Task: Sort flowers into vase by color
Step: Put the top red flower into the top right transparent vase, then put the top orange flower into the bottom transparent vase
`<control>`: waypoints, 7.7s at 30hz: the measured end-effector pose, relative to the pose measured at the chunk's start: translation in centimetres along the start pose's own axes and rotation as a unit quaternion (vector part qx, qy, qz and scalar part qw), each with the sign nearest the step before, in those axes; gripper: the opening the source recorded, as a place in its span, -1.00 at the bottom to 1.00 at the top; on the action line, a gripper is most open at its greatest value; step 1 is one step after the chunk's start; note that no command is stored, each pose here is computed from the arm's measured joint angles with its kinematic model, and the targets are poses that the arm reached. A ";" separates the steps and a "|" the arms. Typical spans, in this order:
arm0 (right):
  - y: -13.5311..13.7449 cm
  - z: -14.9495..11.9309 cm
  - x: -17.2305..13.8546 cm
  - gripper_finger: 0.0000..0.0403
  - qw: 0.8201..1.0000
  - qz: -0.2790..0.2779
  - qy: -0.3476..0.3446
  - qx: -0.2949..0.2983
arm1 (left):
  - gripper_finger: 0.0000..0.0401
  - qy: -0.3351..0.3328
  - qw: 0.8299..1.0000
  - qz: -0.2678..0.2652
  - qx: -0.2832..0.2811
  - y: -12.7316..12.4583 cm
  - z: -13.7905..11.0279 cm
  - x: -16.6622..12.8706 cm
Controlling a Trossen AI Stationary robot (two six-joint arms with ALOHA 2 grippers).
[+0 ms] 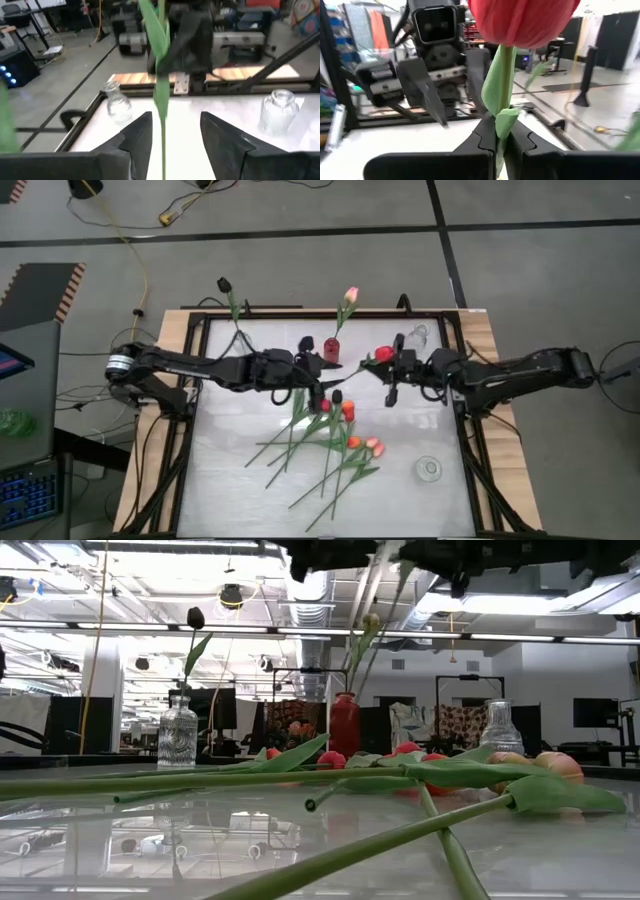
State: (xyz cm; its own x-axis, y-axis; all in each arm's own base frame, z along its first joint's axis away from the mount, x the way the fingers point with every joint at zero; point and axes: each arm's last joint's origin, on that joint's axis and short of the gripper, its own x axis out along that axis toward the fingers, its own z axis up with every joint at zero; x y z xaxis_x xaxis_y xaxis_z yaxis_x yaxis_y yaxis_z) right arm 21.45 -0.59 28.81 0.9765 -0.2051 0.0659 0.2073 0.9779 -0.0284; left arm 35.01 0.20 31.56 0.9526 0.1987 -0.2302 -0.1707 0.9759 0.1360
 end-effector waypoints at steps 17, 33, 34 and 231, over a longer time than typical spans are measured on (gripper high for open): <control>-5.1 6.8 -7.5 -0.82 0.991 -0.124 0.010 -0.056 | -0.44 0.088 0.996 0.020 -0.014 0.9 -5.5 -5.5; -7.3 11.0 -9.5 -0.82 0.951 -0.292 0.065 -0.084 | -0.46 0.080 0.994 0.025 -0.074 0.4 -10.9 -5.5; -7.3 11.2 -9.6 -0.82 0.948 -0.297 0.074 -0.083 | -0.46 0.081 0.994 0.025 -0.076 0.4 -10.9 -5.5; 3.9 0.9 12.0 -0.02 0.987 0.109 0.079 0.090 | -1.00 -0.230 0.949 0.027 -0.215 0.7 -4.9 -6.2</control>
State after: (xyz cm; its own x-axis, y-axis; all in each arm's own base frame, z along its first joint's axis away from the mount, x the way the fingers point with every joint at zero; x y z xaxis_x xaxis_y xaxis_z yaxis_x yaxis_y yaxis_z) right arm 33.94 0.84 30.38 0.9967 0.0209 -0.0782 -0.0086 0.9880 0.1544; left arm 27.72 0.05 28.33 0.9318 0.2852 0.2244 -0.2148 0.9319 -0.2922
